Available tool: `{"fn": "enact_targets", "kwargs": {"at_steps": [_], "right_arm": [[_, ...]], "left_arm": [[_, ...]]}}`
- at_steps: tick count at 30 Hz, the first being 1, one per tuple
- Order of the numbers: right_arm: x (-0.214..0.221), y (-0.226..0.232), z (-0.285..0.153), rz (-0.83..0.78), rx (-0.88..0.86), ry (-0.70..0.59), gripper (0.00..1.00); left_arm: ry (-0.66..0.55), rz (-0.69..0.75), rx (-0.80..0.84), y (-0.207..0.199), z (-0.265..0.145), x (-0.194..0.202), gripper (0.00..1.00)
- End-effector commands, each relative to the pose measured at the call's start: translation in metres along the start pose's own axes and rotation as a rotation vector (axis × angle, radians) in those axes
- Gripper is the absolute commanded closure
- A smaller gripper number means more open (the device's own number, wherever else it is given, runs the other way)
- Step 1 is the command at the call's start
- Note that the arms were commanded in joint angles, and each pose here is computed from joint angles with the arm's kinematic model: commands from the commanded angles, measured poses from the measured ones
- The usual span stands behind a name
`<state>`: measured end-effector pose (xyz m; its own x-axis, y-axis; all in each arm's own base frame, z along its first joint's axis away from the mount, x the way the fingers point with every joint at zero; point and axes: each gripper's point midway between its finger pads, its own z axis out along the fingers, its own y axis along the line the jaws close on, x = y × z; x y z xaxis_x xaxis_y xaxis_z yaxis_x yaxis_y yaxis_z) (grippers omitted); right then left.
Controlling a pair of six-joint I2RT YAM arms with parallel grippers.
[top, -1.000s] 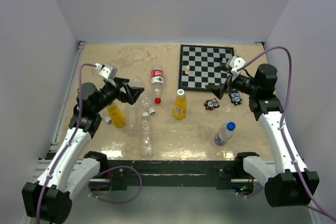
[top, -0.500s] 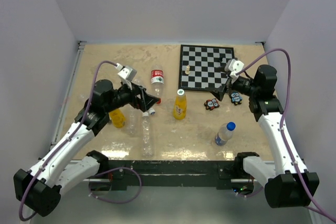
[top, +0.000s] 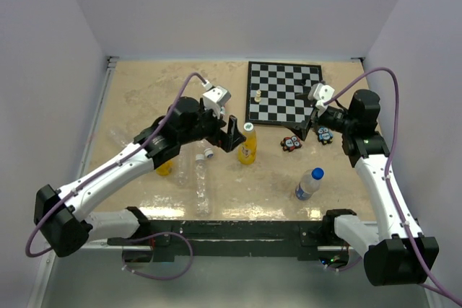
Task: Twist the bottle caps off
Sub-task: Pick up the plastic bottle at the center of the board.
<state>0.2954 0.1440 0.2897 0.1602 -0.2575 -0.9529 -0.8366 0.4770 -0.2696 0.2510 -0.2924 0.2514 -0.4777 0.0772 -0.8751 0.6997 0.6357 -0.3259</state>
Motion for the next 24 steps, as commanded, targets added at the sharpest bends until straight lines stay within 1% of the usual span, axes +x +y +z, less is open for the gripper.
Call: {"fn": "enact_targets", "kwargs": {"at_steps": [1,6,9,11,16,24], "right_arm": [[-0.006,0.003,-0.003,-0.03,-0.012,-0.013,0.02],[-0.006,0.003,-0.004,-0.031,-0.012,-0.014,0.02],[-0.005,0.004,-0.003,-0.033,-0.015,-0.014,0.02],[-0.006,0.005,-0.004,-0.029,-0.019,-0.015,0.02],[-0.006,0.006,-0.003,-0.029,-0.021,-0.016,0.02],[-0.006,0.006,-0.004,-0.03,-0.02,-0.017,0.02]], "left_arm": [[0.008,0.044,-0.075,0.006,0.011,-0.016,0.02],[0.058,0.061,-0.086,0.003,0.03,-0.016,0.02],[0.086,0.074,-0.119,0.007,0.041,-0.017,0.05],[0.085,0.08,-0.132,0.006,0.045,-0.023,0.08],[0.123,0.095,-0.138,0.002,0.056,-0.023,0.18],[0.181,0.112,-0.151,-0.003,0.058,-0.011,0.39]]}}
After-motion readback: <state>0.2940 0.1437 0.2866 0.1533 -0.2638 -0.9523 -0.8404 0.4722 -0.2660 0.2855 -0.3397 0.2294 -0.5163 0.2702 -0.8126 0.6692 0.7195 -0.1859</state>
